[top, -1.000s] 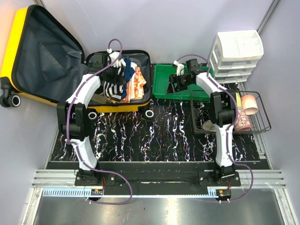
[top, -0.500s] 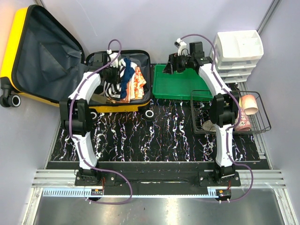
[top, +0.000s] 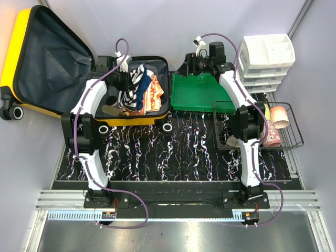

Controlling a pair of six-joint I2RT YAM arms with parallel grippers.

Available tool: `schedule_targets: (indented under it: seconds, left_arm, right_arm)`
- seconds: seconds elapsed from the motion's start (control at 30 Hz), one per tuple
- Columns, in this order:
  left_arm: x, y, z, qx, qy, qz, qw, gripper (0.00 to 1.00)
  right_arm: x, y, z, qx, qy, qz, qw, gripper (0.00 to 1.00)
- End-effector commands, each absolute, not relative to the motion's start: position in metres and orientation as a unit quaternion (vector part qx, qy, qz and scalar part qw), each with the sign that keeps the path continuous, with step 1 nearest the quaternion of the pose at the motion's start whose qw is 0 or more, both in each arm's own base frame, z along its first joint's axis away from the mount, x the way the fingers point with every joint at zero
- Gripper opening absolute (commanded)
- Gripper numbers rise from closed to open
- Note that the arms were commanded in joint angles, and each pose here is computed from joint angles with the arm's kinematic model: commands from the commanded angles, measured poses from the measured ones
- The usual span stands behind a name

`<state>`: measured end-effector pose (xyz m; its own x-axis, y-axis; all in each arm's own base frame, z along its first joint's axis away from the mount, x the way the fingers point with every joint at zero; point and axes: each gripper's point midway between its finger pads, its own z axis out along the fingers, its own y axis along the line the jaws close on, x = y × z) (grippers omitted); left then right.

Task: Open, take out, and arrange the luggage

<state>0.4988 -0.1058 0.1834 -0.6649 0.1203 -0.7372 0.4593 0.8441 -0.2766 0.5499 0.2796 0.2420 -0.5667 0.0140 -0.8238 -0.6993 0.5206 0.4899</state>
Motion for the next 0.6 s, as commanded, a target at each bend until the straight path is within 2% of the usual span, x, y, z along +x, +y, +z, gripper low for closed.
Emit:
schedule_targets:
  seconds: [0.0,0.27,0.33,0.37,0.4,0.5,0.57]
  left_arm:
    - [0.489,-0.128,0.269,0.215,0.828,-0.253,0.451,0.0]
    - [0.462,-0.148,0.271,0.292,0.813,-0.262,0.43,0.0]
    - [0.455,-0.153,0.273,0.315,0.803,-0.266,0.431,0.0]
    - [0.451,-0.157,0.272,0.322,0.801,-0.27,0.426,0.0]
    - [0.449,-0.158,0.273,0.331,0.797,-0.271,0.427,0.0]
    - [0.443,-0.165,0.275,0.347,0.789,-0.283,0.42,0.0]
    - [0.439,-0.17,0.277,0.358,0.784,-0.288,0.418,0.0]
  right_arm:
    - [0.547,0.302,0.271,-0.267,0.727,0.442,0.453,0.87]
    - [0.53,0.324,0.29,-0.362,0.652,0.435,0.505,0.95]
    - [0.525,0.332,0.313,-0.414,0.588,0.415,0.558,0.96]
    - [0.518,0.335,0.302,-0.431,0.576,0.419,0.555,0.97]
    - [0.512,0.338,0.323,-0.462,0.529,0.399,0.59,0.98]
    - [0.487,0.354,0.325,-0.527,0.457,0.369,0.615,1.0]
    - [0.47,0.368,0.32,-0.56,0.426,0.365,0.609,1.0]
